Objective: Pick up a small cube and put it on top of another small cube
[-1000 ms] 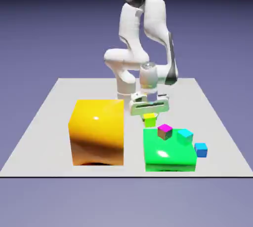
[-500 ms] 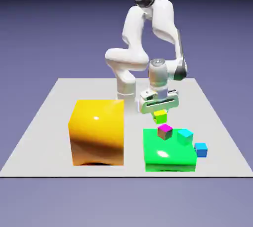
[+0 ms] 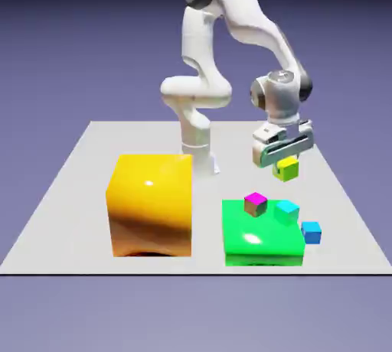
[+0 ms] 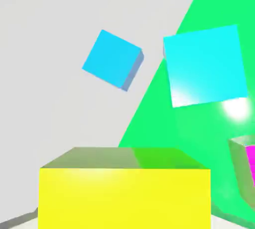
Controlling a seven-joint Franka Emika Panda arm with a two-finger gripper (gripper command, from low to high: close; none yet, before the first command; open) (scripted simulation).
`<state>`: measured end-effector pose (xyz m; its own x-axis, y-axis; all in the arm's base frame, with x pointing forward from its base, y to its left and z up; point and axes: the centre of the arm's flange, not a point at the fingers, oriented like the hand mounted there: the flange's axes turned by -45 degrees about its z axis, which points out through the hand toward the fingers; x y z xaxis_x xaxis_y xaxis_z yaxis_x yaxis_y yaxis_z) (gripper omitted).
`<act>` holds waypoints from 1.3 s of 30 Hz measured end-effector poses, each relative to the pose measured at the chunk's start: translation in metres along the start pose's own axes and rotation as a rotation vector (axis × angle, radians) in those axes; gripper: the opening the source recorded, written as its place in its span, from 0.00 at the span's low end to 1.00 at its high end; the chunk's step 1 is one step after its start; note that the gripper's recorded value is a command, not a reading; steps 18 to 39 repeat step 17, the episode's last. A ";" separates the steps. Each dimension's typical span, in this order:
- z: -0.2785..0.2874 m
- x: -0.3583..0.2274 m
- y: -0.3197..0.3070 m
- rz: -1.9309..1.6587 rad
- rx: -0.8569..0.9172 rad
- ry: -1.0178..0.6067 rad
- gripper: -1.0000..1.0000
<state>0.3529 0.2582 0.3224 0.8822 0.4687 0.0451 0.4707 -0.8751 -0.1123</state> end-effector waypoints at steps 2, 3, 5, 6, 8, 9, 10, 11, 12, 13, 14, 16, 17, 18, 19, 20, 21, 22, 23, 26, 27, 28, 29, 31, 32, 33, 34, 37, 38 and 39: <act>-0.006 0.014 0.004 -0.008 -0.021 0.002 0.00; -0.008 0.021 0.007 -0.011 -0.033 0.003 0.00; -0.012 0.035 0.014 -0.016 -0.062 0.006 0.00; -0.014 0.042 0.018 -0.015 -0.079 0.007 0.00; -0.015 0.053 0.026 -0.016 -0.110 0.010 0.00; -0.015 0.053 0.025 -0.019 -0.110 0.010 0.00; 0.000 0.054 0.028 -0.016 -0.112 0.010 0.00; 0.015 0.055 0.032 -0.011 -0.114 0.010 0.00; 0.030 0.054 0.033 -0.013 -0.114 0.010 0.00; 0.046 0.053 0.032 -0.018 -0.112 0.010 0.00; 0.054 0.053 0.033 -0.018 -0.111 0.010 1.00; 0.054 0.053 0.033 -0.018 -0.112 0.010 1.00; 0.039 0.054 0.031 -0.019 -0.114 0.010 1.00; 0.039 0.054 0.031 -0.019 -0.114 0.010 1.00; 0.039 0.054 0.031 -0.019 -0.114 0.010 1.00; 0.039 0.054 0.031 -0.019 -0.114 0.010 1.00; 0.039 0.054 0.031 -0.019 -0.114 0.010 1.00; 0.039 0.054 0.031 -0.019 -0.114 0.010 1.00; 0.039 0.054 0.031 -0.019 -0.114 0.010 1.00; 0.039 0.054 0.031 -0.019 -0.114 0.010 1.00; 0.039 0.054 0.031 -0.019 -0.114 0.010 1.00; 0.039 0.054 0.031 -0.019 -0.114 0.010 1.00; 0.039 0.054 0.031 -0.019 -0.114 0.010 1.00; 0.039 0.054 0.031 -0.019 -0.114 0.010 1.00; 0.039 0.054 0.031 -0.019 -0.114 0.010 1.00; 0.039 0.054 0.031 -0.019 -0.114 0.010 1.00; 0.039 0.054 0.031 -0.019 -0.114 0.010 1.00; 0.039 0.054 0.031 -0.019 -0.114 0.010 1.00; 0.039 0.054 0.031 -0.019 -0.114 0.010 1.00; 0.039 0.054 0.031 -0.019 -0.114 0.010 1.00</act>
